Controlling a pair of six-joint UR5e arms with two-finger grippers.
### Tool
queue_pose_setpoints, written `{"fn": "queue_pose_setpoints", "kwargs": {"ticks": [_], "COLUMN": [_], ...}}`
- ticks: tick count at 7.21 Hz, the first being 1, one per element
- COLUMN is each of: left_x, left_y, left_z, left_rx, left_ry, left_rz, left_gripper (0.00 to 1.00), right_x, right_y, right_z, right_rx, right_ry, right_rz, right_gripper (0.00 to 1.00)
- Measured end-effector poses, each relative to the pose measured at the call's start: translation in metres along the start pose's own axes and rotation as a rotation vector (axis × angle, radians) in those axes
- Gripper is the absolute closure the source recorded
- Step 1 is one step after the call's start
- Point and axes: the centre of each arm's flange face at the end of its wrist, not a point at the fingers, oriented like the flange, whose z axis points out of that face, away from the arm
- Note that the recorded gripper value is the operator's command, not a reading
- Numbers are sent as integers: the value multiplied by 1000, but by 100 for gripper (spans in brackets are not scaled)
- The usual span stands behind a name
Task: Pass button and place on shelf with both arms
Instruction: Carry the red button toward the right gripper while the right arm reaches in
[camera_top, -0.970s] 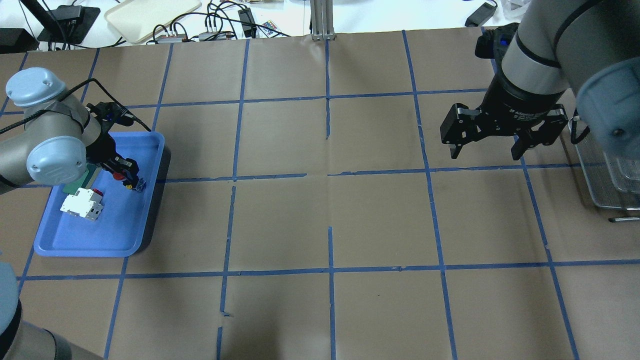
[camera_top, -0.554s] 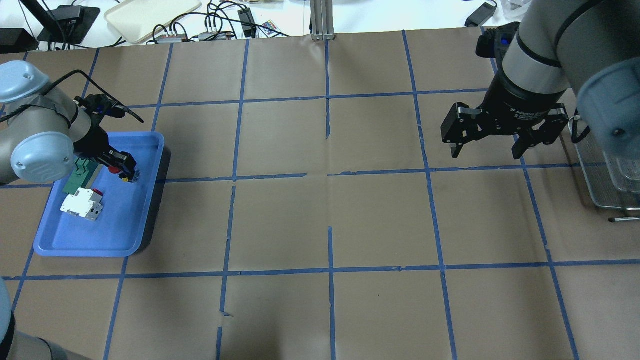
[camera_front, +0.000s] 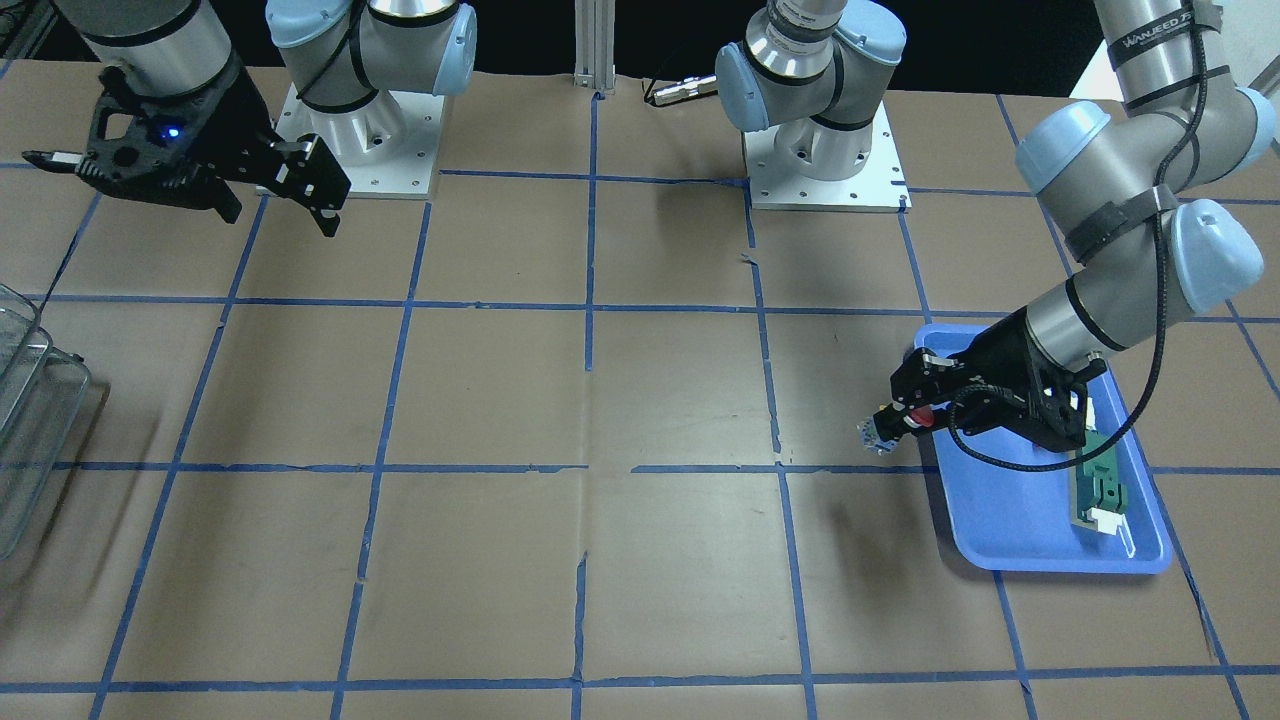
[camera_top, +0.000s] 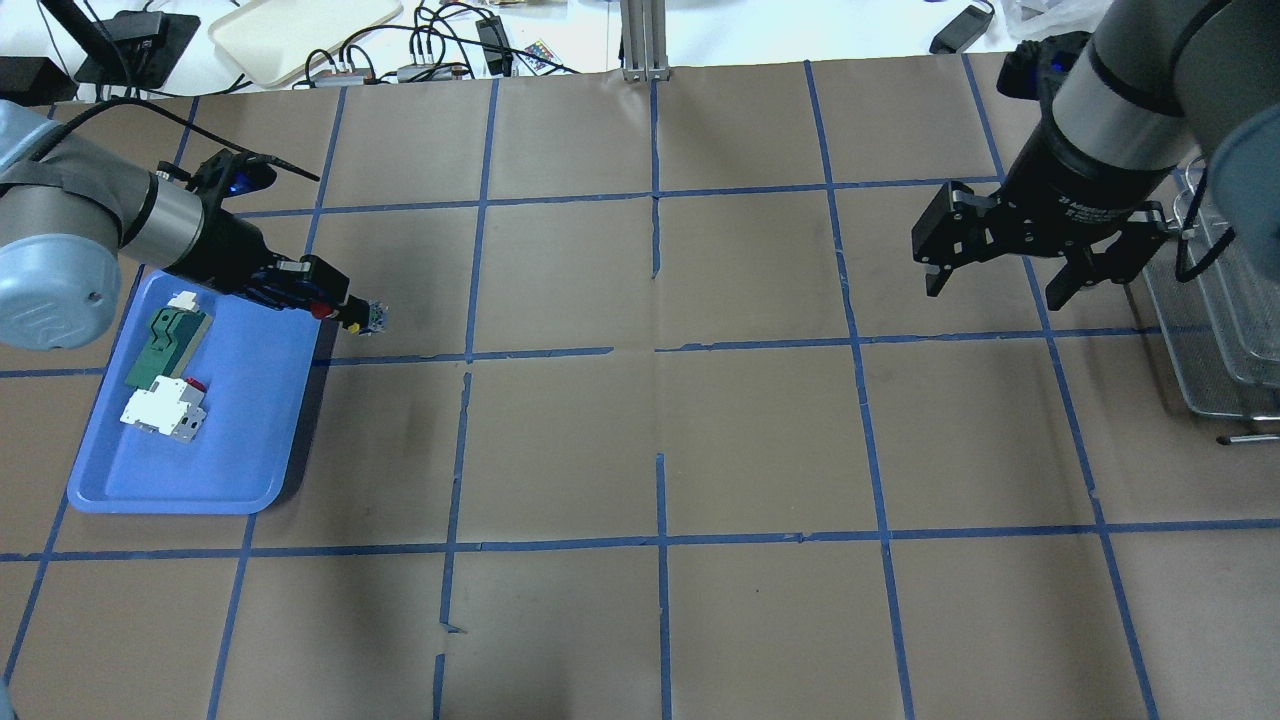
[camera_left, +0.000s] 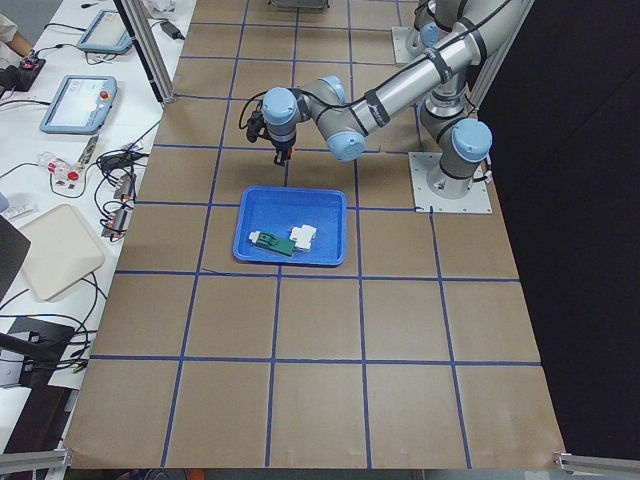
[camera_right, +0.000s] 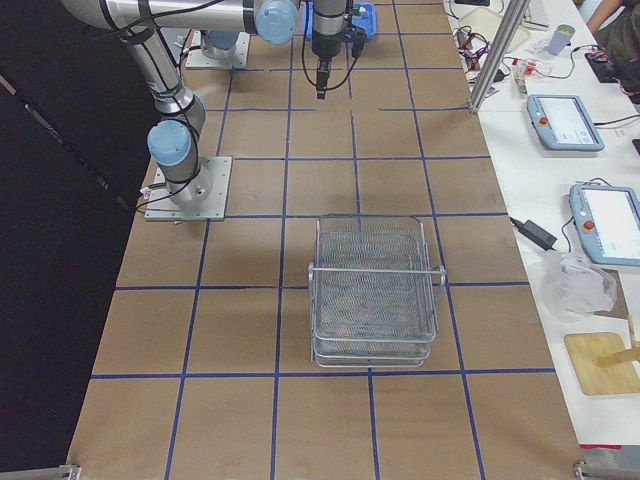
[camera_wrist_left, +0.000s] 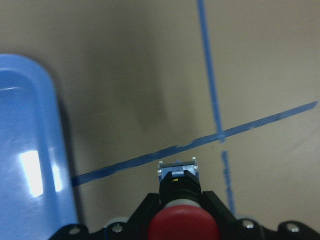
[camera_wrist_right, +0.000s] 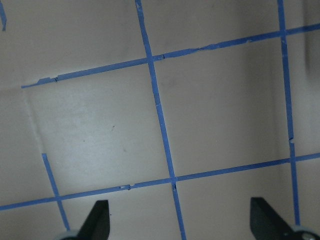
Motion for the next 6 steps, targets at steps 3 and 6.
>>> {"fn": "queue_pose_setpoints", "kwargs": {"ticks": [3, 6], "left_x": [124, 226], "left_y": [-19, -13], "left_z": [52, 85], "left_rx": [-9, -54], "left_ry": [300, 543], "left_rz": [-268, -230], "left_gripper": [100, 100], "right_x": [40, 27], "right_y": [-12, -16], "right_z": [-4, -9], "right_rx": [-67, -120], "right_ry": [-183, -378], "right_rz": [184, 416], "right_gripper": [0, 0]}}
